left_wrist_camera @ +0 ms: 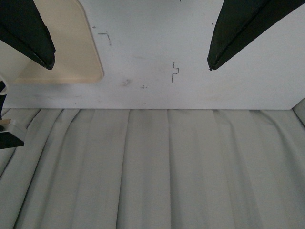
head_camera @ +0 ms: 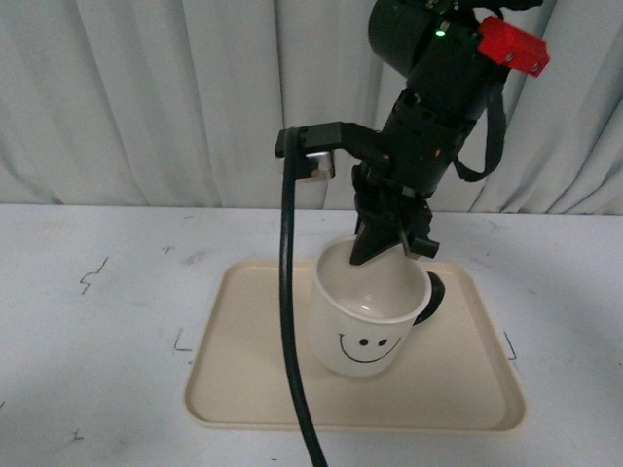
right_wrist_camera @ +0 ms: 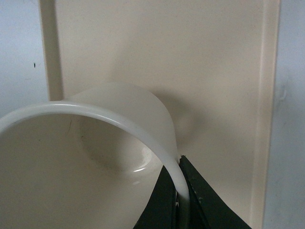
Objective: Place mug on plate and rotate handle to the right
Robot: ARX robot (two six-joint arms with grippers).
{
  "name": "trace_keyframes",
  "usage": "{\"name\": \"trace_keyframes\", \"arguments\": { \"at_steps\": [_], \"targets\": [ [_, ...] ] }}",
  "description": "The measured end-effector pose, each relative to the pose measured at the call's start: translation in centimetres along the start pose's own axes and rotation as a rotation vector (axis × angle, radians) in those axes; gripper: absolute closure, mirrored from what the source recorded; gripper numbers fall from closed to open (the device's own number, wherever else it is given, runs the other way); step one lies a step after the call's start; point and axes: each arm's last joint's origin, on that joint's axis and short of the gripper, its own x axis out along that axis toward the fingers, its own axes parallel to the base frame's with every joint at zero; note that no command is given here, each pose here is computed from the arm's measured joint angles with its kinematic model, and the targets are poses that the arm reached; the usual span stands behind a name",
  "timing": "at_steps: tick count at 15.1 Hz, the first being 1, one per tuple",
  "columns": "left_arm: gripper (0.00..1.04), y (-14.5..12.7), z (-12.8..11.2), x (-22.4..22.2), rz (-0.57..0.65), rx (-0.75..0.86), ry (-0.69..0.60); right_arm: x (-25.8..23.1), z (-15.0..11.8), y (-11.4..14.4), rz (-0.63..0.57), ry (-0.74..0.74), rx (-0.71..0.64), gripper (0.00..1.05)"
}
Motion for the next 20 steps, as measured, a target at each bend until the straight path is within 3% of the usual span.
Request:
{"name": "trace_keyframes", "arguments": {
  "at_steps": [4,11,12,13,15,16,18,19,20],
  "targets": [
    [0.07,0.0,0.0,0.0,0.000,0.000,0.000,1.5,1.0,0.3,0.002,0.040,0.024,1.02],
    [0.07,0.0,0.0,0.0,0.000,0.000,0.000,3.6,0.0,1.2,0.018,0.090,0.122,1.02],
    [0.07,0.0,0.0,0.0,0.000,0.000,0.000,3.6,0.0,1.2,0.015,0.095,0.131,0.96],
    [0.07,0.0,0.0,0.0,0.000,0.000,0.000,3.8,-0.1,1.5,0.032,0.101,0.167,0.80],
    [0.07,0.0,0.0,0.0,0.000,0.000,0.000,2.3,0.1,1.7,0.059,0.028,0.219,0.58],
    [0.07,0.0,0.0,0.0,0.000,0.000,0.000,0.3,0.6,1.9,0.067,-0.038,0.204,0.47],
    [0.07,0.0,0.0,0.0,0.000,0.000,0.000,-7.1,2.9,2.3,-0.012,-0.274,0.050,0.21],
    [0.07,0.0,0.0,0.0,0.000,0.000,0.000,-10.0,4.0,2.5,-0.166,-0.316,-0.010,0.11],
    [0.07,0.0,0.0,0.0,-0.002,0.000,-0.001,-10.2,4.2,2.2,-0.537,-0.264,0.038,0.19]
  ]
}}
